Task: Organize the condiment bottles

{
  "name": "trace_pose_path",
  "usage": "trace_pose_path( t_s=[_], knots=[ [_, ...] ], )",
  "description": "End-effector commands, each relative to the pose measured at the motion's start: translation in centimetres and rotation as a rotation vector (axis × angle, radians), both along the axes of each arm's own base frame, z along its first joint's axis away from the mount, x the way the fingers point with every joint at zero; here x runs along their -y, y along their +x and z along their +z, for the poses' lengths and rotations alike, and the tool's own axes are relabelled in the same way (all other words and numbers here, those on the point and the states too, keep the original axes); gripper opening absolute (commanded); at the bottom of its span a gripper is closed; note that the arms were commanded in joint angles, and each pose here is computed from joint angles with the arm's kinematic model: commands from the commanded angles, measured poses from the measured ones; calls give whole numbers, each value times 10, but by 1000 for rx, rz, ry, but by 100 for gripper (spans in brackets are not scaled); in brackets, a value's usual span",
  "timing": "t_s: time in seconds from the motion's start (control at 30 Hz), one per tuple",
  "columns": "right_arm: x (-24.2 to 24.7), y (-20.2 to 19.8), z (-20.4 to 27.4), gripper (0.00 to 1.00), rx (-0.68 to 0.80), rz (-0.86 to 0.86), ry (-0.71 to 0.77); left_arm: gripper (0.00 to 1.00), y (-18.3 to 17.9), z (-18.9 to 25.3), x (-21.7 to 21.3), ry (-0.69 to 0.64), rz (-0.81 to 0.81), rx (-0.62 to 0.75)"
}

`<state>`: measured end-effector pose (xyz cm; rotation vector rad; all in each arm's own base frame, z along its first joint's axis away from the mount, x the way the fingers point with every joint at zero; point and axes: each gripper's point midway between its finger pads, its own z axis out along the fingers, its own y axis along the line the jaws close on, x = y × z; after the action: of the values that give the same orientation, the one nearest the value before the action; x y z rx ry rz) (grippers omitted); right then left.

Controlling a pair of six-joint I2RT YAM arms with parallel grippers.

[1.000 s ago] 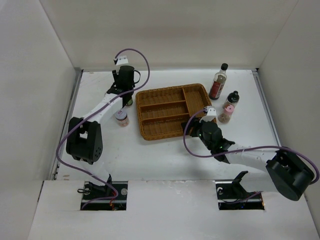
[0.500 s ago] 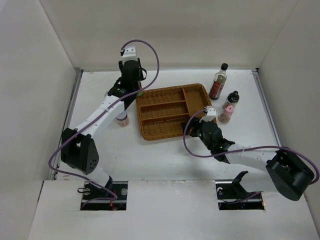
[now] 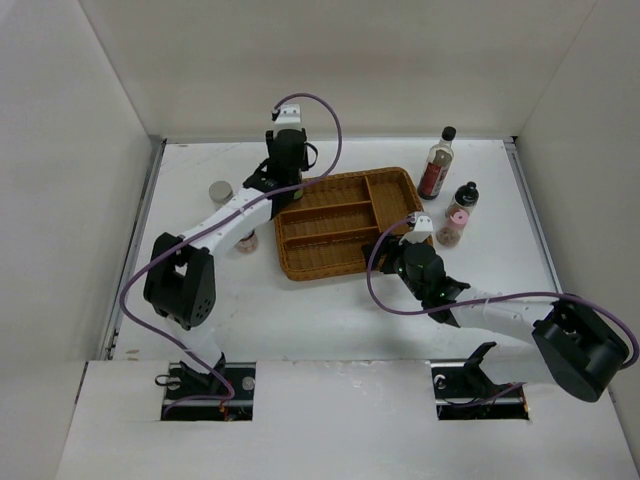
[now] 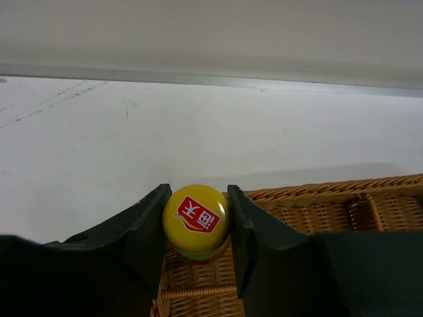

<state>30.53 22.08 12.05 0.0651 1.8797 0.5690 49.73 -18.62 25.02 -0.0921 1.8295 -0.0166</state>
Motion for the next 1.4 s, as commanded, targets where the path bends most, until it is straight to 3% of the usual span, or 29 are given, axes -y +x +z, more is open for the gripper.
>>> trace_pose_path(
  t_s=[0.0,0.23,0.4,0.83,1.07,1.37],
  knots=[
    [-9,8,30,75,70,7,64,18,7,55,5,-101,4,186],
    [-8,8,31,78,73,6,62,25,1,10,4,-100,14,135],
    [-9,8,30,80,68,8,65,38,-6,-6,4,-94,18,120],
    [-10,8,29,83,65,11,59,78,-46,51,-31,-147,60,219],
    [-9,7,32,84,71,9,69,84,-78,36,-93,-152,214,176],
    [-11,8,33,86,75,14,55,84,-66,-41,-170,-117,416,-3]
  ],
)
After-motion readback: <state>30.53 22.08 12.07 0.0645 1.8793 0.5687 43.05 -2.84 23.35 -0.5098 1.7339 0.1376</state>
